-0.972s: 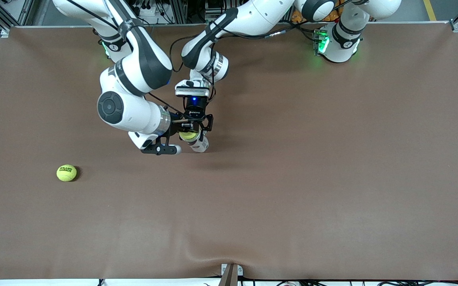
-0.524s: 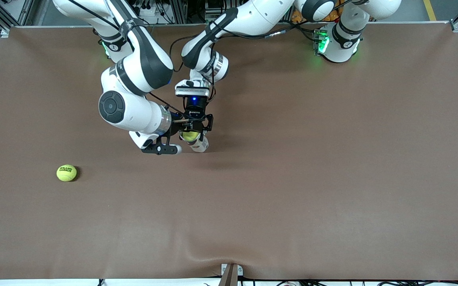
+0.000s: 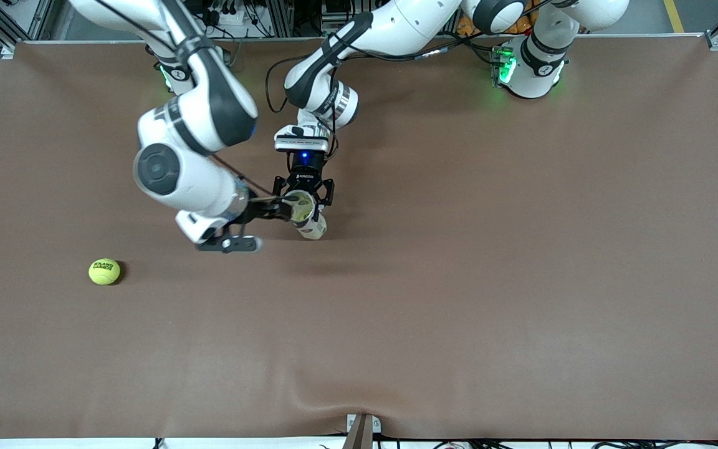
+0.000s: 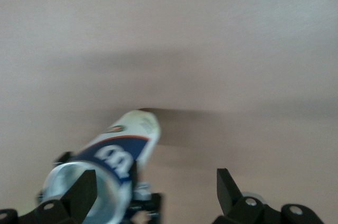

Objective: Insert tennis ball vertically with right arm
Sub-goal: 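Open the right gripper to drop the ball into the can, then grasp the second tennis ball with the right gripper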

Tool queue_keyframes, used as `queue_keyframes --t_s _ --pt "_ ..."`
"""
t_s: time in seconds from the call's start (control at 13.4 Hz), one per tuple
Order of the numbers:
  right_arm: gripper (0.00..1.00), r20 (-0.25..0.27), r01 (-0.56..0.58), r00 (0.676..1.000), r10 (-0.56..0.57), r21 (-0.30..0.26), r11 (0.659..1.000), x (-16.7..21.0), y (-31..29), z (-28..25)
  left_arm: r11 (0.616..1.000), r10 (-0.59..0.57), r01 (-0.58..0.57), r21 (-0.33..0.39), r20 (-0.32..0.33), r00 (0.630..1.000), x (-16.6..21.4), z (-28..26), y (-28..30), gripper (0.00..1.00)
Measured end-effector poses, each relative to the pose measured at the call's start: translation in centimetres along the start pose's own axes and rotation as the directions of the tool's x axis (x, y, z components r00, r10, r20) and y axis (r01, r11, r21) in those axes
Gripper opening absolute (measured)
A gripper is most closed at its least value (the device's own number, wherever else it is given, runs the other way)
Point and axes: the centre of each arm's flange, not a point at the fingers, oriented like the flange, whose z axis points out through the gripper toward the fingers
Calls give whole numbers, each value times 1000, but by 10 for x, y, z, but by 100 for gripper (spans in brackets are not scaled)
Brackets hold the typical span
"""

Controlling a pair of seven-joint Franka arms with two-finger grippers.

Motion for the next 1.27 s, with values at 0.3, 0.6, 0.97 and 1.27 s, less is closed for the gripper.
queue_keyframes --t_s 0.3,0.6,0.97,1.27 --pt "100 20 63 998 -62 -71 995 29 111 -17 1000 -11 11 1 -1 1000 0 0 0 83" --pt "100 43 160 987 -155 -149 976 43 186 -15 1000 -15 15 8 -8 1000 1 1 -1 84" --pt "100 7 294 954 -298 -191 937 69 298 4 1000 -16 16 11 -12 1000 2 2 -1 84" --pt "100 -24 370 923 -383 -210 905 85 372 43 1000 -18 18 11 -14 1000 3 2 -1 84"
